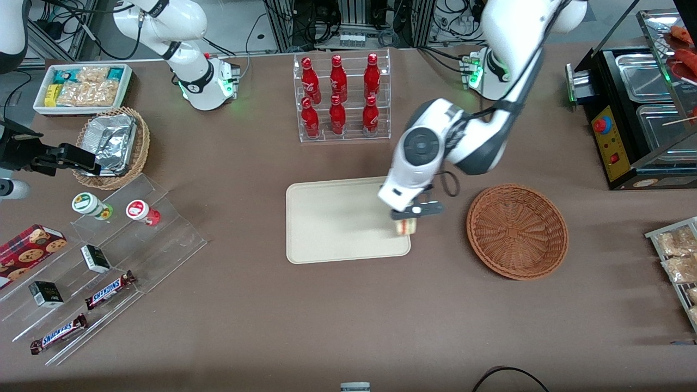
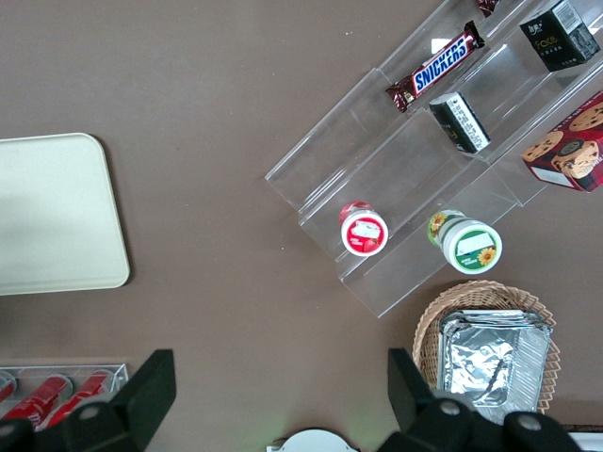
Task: Place sandwich from basket to tray
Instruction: 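Carry the held sandwich over to the cream tray, then lower the sandwich onto the tray and open the left gripper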
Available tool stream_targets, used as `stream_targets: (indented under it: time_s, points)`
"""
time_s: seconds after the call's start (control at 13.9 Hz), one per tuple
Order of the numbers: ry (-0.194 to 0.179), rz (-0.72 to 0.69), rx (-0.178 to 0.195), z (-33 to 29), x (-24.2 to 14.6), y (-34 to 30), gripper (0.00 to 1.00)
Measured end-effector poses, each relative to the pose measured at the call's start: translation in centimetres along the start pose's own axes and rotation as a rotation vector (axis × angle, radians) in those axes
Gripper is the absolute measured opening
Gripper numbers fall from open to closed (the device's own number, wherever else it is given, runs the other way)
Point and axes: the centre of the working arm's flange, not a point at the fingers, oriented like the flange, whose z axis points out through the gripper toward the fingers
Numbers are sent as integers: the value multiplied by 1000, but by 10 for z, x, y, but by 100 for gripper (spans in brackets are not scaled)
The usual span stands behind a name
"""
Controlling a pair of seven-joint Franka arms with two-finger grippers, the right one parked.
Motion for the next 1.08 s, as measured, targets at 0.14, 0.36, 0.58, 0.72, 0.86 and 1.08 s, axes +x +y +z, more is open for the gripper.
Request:
stream_targets:
  time_s: [0.14, 0.36, 0.58, 0.72, 0.86, 1.08]
  points:
    - [-7, 0, -5, 17, -6, 33, 18]
    - [-16, -19, -15, 44, -12, 77, 18]
    - [-20, -27, -17, 63, -14, 99, 18]
    - [-21, -39, -17, 67, -11, 101, 18]
    - [-6, -55, -5, 71, -8, 102, 18]
    - [17, -80, 16, 81, -9, 106, 18]
